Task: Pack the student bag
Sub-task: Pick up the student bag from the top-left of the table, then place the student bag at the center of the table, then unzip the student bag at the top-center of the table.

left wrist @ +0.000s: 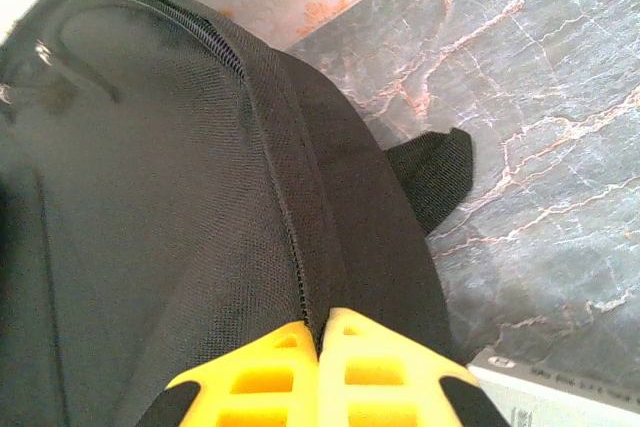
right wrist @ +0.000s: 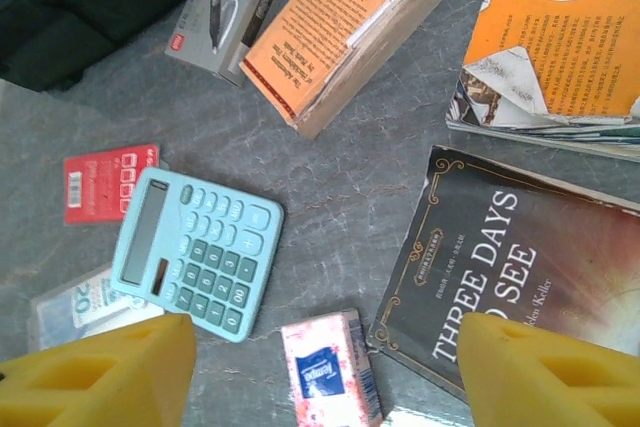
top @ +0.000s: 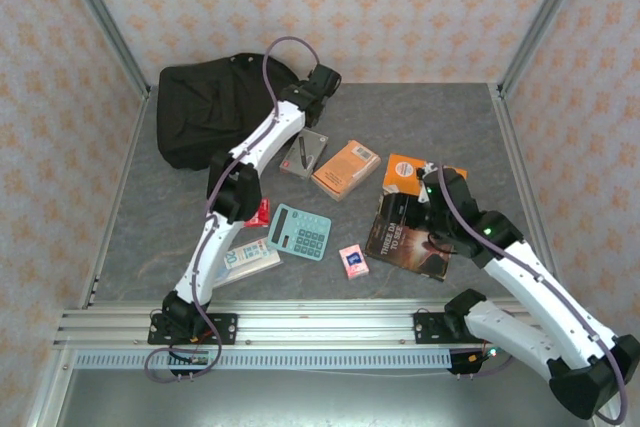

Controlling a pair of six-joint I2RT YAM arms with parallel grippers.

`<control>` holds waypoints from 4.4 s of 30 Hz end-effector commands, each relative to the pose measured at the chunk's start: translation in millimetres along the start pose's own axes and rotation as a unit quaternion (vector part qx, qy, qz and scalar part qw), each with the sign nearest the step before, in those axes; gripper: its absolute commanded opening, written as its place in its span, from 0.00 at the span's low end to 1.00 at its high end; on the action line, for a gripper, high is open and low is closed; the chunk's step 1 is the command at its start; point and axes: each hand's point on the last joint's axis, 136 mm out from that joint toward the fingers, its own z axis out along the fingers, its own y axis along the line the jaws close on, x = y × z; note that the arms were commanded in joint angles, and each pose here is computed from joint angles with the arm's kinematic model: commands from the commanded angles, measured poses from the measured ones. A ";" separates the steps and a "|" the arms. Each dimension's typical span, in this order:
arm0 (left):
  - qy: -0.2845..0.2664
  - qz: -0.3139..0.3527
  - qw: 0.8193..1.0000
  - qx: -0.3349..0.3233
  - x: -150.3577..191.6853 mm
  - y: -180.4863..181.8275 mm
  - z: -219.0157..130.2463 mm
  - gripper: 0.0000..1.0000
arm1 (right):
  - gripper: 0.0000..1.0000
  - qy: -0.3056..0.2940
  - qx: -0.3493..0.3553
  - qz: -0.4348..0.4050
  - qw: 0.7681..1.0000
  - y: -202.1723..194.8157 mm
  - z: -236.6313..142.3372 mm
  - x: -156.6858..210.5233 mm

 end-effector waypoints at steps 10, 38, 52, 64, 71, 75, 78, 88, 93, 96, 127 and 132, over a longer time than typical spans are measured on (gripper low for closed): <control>-0.179 0.015 0.983 0.021 -85.8 50.3 -171.1 0.00 | 0.66 0.012 -0.055 0.051 0.997 5.4 -8.4 22.6; -0.130 0.190 0.903 0.363 107.9 -104.6 -315.9 0.00 | 0.77 -0.156 0.150 0.100 0.971 -30.0 -76.8 -76.4; -0.079 0.189 0.896 0.394 180.4 -125.7 -319.3 0.30 | 0.74 -0.019 0.119 0.071 0.990 9.1 34.8 -127.2; -0.113 -0.137 0.919 0.351 104.7 -36.4 -312.5 0.61 | 0.71 0.094 0.076 0.051 0.991 22.4 128.7 -133.4; -0.052 -0.224 0.897 0.377 75.2 -62.8 -279.9 0.52 | 0.63 0.132 0.056 0.039 0.989 19.8 162.2 -133.6; -0.031 -0.235 0.892 0.385 64.7 -77.8 -261.6 0.45 | 0.47 0.142 0.028 0.052 0.988 19.5 172.6 -138.1; -0.027 -0.234 0.892 0.385 58.7 -84.8 -251.3 0.43 | 0.28 0.143 0.016 0.060 0.988 18.2 176.8 -140.8; 0.004 -0.209 0.889 0.407 43.0 -126.9 -212.6 0.49 | 0.00 0.141 -0.068 0.111 0.981 30.8 173.2 -146.6; -0.003 -0.207 0.891 0.405 34.9 -129.9 -203.9 0.48 | 0.00 0.129 -0.123 0.148 0.973 37.8 159.6 -155.8; 0.002 -0.197 0.896 0.398 38.5 -131.0 -187.6 0.42 | 0.00 0.129 -0.135 0.145 0.972 41.4 152.8 -156.4; -0.007 -0.104 0.857 0.504 40.4 -146.1 -200.9 0.36 | 0.00 0.151 -0.144 0.145 0.967 43.9 152.9 -149.2; -0.005 -0.100 0.844 0.527 41.4 -151.9 -207.2 0.35 | 0.00 0.154 -0.141 0.143 0.967 42.9 153.4 -148.0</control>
